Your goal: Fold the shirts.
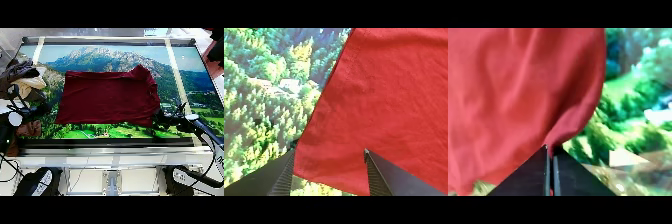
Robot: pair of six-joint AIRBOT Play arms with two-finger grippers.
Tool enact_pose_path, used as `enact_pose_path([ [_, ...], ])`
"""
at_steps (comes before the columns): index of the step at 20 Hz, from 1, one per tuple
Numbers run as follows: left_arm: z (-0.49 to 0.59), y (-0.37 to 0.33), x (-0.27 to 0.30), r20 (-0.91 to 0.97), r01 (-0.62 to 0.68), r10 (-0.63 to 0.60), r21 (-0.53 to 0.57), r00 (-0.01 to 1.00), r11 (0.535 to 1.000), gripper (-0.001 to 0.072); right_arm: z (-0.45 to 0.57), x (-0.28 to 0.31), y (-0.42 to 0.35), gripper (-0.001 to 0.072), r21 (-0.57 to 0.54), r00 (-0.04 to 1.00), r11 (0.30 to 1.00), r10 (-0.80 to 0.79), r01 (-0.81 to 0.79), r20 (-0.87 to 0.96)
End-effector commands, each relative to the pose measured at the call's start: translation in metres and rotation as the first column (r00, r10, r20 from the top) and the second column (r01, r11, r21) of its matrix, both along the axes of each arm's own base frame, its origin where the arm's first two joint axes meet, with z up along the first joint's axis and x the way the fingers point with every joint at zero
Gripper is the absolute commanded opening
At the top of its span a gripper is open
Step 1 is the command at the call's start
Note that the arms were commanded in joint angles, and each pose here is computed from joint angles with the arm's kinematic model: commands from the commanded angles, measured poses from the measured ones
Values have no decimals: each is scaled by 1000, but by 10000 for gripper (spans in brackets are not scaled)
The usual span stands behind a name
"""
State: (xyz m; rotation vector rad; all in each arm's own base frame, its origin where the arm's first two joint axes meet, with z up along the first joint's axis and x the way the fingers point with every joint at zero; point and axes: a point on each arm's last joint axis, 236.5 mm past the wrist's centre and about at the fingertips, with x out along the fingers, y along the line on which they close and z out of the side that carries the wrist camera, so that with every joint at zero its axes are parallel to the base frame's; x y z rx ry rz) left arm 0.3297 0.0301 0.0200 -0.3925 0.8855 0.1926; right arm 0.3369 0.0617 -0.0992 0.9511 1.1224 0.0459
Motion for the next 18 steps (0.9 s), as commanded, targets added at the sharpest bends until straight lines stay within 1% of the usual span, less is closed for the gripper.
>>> enact_pose_path([
  [1,1,1,0,2,-11,11,-8,1000,1000,499,7,10,-5,28,3,998,999,-47,47,33],
  [2,-1,1,-2,-10,-44,44,-30,999,999,499,10,10,-5,28,10,998,999,-42,41,36],
  [4,-11,12,-10,-46,-183,180,-73,983,980,499,16,11,-6,28,14,999,999,-31,30,45],
  [5,-21,21,-18,-83,-290,282,-93,956,953,499,17,11,-6,28,12,998,1000,-26,26,50],
  [6,-35,24,-31,-140,-403,385,-129,912,906,499,17,10,-4,28,13,999,1000,-17,17,52],
  [7,-50,21,-43,-200,-478,446,-163,872,863,498,18,9,-2,28,13,998,1000,-2,1,55],
  [9,-71,9,-55,-264,-529,473,-215,841,821,498,18,8,0,28,20,999,1000,8,-9,53],
  [12,-83,-13,-48,-289,-568,491,-348,822,745,499,19,7,1,28,18,998,1000,23,-24,61],
  [17,-95,-14,-33,-287,-587,512,-383,810,713,499,24,8,7,28,49,998,999,21,-24,65],
  [18,-99,-15,-33,-299,-589,507,-379,808,714,499,24,8,7,28,55,998,998,19,-23,65],
])
